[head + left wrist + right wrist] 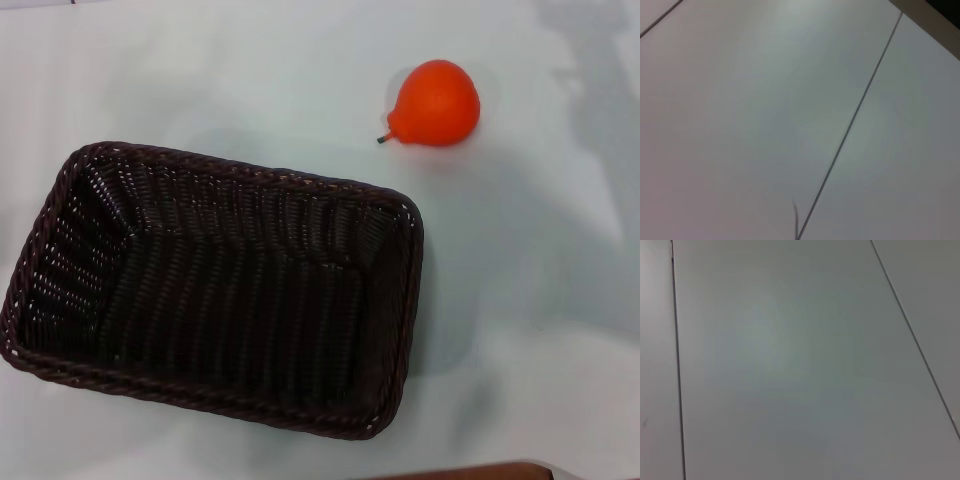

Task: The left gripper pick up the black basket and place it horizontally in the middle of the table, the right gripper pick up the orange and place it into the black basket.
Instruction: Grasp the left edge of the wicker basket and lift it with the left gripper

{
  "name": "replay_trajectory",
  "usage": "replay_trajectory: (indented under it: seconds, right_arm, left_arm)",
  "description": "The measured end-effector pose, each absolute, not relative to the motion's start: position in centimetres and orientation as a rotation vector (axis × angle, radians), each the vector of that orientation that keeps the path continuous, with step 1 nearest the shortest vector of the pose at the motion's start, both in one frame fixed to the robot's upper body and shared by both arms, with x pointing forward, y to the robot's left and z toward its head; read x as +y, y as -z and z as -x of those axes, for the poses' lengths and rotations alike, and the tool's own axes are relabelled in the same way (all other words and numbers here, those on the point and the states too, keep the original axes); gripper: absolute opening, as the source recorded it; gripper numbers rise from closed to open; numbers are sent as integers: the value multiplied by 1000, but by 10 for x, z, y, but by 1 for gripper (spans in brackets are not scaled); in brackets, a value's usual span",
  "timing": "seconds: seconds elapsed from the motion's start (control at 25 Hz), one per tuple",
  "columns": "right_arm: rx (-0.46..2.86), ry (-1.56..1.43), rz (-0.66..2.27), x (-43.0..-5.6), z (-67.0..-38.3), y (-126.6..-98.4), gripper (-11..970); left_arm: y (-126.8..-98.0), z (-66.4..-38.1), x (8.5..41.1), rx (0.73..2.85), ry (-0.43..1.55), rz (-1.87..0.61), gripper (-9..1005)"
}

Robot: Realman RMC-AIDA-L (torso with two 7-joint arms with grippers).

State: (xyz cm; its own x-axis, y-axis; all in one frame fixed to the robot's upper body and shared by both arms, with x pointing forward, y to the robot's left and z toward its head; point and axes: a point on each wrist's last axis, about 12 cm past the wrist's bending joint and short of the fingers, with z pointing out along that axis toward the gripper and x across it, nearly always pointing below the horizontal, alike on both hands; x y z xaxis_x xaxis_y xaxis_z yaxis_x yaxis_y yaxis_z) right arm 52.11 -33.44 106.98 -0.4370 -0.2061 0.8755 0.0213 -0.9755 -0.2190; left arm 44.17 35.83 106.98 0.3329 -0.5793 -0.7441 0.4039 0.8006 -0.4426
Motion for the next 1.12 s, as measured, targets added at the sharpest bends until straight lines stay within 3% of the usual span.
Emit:
replay_trajectory:
  seconds: [0.24, 0.36, 0.64, 1.12]
  right_arm:
    - [265, 2541, 1585, -334, -522, -1070, 756]
    - [266, 2540, 1586, -334, -522, -1070, 756]
    - [269, 2534, 1596, -334, -522, -1069, 756]
    - [270, 2527, 1603, -334, -525, -1069, 757]
  left_arm:
    - [-1072, -442, 360, 1050, 657, 183, 625]
    - [-1074, -443, 359, 1056, 687, 149, 801]
    - [-1092, -458, 365, 1150, 841, -5, 785]
    - [-1159, -488, 385, 1720, 1075, -380, 784]
